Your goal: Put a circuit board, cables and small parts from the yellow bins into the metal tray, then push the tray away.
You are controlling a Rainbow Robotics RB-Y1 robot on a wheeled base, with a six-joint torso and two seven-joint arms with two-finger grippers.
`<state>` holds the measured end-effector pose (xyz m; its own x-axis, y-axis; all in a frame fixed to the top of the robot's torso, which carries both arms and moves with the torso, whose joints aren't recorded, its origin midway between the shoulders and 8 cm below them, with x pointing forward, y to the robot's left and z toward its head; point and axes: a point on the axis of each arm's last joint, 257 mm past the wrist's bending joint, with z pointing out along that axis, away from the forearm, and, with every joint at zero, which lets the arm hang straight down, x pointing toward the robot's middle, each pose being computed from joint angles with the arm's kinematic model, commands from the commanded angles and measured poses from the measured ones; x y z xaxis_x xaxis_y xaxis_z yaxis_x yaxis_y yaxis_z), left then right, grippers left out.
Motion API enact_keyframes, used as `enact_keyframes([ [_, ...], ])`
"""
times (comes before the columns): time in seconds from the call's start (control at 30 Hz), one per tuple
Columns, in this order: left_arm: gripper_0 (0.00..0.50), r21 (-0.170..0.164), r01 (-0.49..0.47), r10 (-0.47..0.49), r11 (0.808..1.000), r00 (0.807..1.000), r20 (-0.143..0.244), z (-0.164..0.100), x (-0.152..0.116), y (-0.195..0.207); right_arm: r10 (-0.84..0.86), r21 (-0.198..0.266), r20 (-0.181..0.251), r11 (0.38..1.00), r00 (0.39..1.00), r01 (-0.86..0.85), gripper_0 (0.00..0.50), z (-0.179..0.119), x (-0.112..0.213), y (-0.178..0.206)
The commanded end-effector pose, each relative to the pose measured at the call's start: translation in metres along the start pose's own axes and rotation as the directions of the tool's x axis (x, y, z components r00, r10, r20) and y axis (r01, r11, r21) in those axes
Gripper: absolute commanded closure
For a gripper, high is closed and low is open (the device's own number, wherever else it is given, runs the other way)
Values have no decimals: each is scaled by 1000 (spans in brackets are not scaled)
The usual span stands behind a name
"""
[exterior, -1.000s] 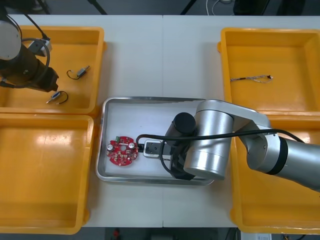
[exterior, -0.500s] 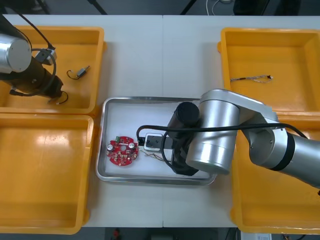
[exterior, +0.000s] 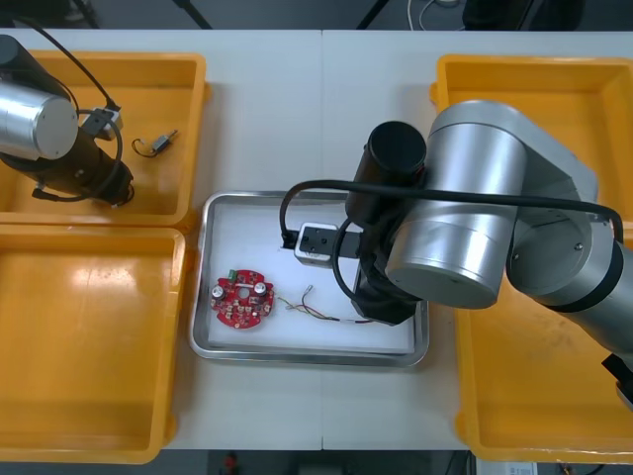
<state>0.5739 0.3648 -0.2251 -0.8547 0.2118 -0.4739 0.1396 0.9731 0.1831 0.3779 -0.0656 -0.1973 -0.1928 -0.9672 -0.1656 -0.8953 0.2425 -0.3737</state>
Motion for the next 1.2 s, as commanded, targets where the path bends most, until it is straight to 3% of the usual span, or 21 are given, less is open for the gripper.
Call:
enact_keyframes([
  [0.03, 352, 2, -146, 146, 989, 988, 49, -12, -27, -9, 34, 52, 135, 998, 990, -42, 0, -39, -32, -13],
  [0.07, 500, 2, -143, 143, 990, 989, 47, -12, -26, -9, 43, 67, 154, 996, 987, -54, 0, -46, -34, -17],
  [0.2, 500, 15, -125, 124, 992, 991, 46, -12, -25, -12, 75, 98, 192, 991, 979, -95, 0, -61, -31, -31],
  [0.5, 500, 40, -51, 48, 998, 997, 58, -30, -32, 1, 257, 116, 217, 951, 942, -286, 0, -73, 9, -71],
  [0.63, 500, 62, -12, 8, 998, 998, 58, -58, -38, 8, 336, 137, 246, 917, 909, -375, 0, -86, 24, -95],
  [0.83, 500, 78, 58, -59, 995, 998, 13, -103, -36, 13, 454, 165, 254, 850, 854, -501, 0, -96, 54, -131],
  [1.03, 500, 77, 124, -124, 989, 992, -4, -136, -33, -10, 584, 194, 254, 750, 771, -632, 0, -100, 89, -169],
  [1.2, 500, 123, 167, -165, 978, 986, -27, -159, -26, -43, 658, 230, 246, 673, 712, -703, 0, -100, 116, -191],
])
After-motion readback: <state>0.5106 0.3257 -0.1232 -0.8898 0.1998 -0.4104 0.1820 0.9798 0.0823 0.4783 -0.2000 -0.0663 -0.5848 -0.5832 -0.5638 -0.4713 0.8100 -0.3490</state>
